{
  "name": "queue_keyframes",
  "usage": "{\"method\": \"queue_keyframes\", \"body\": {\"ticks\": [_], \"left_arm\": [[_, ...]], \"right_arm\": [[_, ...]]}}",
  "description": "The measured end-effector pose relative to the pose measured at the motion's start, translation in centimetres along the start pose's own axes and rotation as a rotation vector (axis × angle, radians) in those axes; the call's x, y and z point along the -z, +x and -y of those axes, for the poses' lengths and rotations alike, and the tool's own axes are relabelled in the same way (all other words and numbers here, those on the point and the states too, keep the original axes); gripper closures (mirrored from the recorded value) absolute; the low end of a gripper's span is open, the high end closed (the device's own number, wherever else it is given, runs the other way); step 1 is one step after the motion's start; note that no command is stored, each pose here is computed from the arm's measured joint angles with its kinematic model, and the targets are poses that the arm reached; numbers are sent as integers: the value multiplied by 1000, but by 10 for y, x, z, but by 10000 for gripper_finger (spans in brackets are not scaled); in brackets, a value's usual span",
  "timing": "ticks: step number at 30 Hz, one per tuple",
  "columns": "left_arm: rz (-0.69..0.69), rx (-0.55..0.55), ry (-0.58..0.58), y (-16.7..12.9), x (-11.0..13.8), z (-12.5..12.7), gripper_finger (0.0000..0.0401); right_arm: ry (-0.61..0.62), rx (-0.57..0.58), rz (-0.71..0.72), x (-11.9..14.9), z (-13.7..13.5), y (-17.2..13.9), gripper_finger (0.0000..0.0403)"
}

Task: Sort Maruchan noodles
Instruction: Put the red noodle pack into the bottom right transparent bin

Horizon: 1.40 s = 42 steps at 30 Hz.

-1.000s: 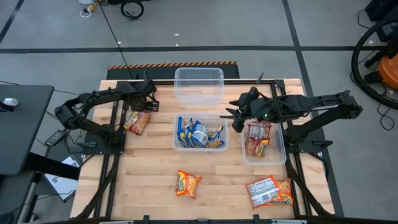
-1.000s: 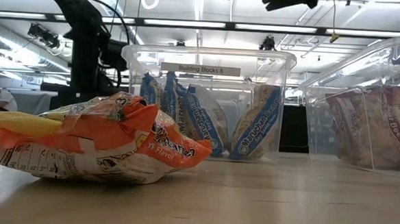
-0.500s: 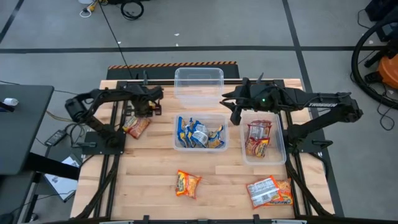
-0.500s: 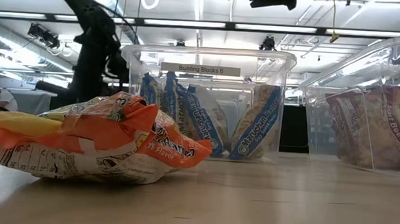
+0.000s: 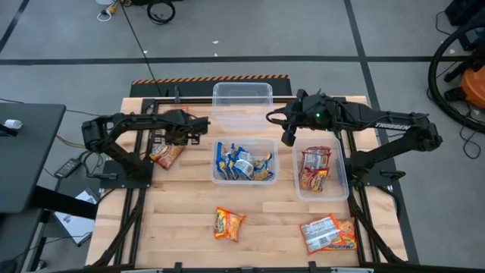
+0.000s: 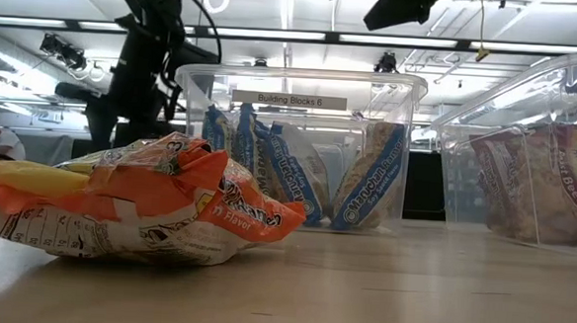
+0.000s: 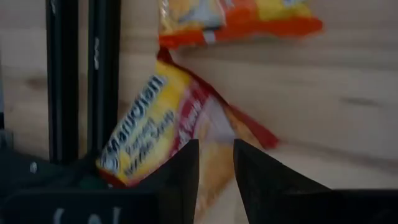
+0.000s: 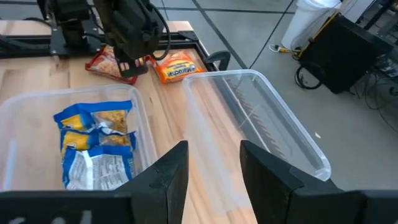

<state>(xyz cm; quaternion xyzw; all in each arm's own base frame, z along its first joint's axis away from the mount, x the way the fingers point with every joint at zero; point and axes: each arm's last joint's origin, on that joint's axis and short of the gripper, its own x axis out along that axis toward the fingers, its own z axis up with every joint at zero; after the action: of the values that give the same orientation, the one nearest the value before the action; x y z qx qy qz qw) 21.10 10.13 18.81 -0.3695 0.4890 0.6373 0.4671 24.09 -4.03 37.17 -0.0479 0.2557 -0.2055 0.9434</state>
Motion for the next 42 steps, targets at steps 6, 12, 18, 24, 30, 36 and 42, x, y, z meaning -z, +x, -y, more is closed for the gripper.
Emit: {"method": "queue_keyframes", "body": {"ticks": [6,12,18,24,30,36,42], "left_arm": [[23,25,-39,30,-15,-4,262],[-20,-6,-30,46,-10,-4,249],[-64,51,36,42,6,8,248],[-51,126,196,-2,22,25,248],[43,147,201,-25,36,33,241],[26,202,113,-4,54,36,208],[37,189,56,20,57,30,202]], "right_arm": [[0,6,-7,1,3,1,252],[-6,4,-28,3,2,1,253],[-12,4,-34,3,2,1,252],[-58,4,-35,3,3,0,252],[-80,16,-53,5,6,1,252],[-72,31,-99,10,12,2,252],[-55,20,-108,11,11,2,253]]}}
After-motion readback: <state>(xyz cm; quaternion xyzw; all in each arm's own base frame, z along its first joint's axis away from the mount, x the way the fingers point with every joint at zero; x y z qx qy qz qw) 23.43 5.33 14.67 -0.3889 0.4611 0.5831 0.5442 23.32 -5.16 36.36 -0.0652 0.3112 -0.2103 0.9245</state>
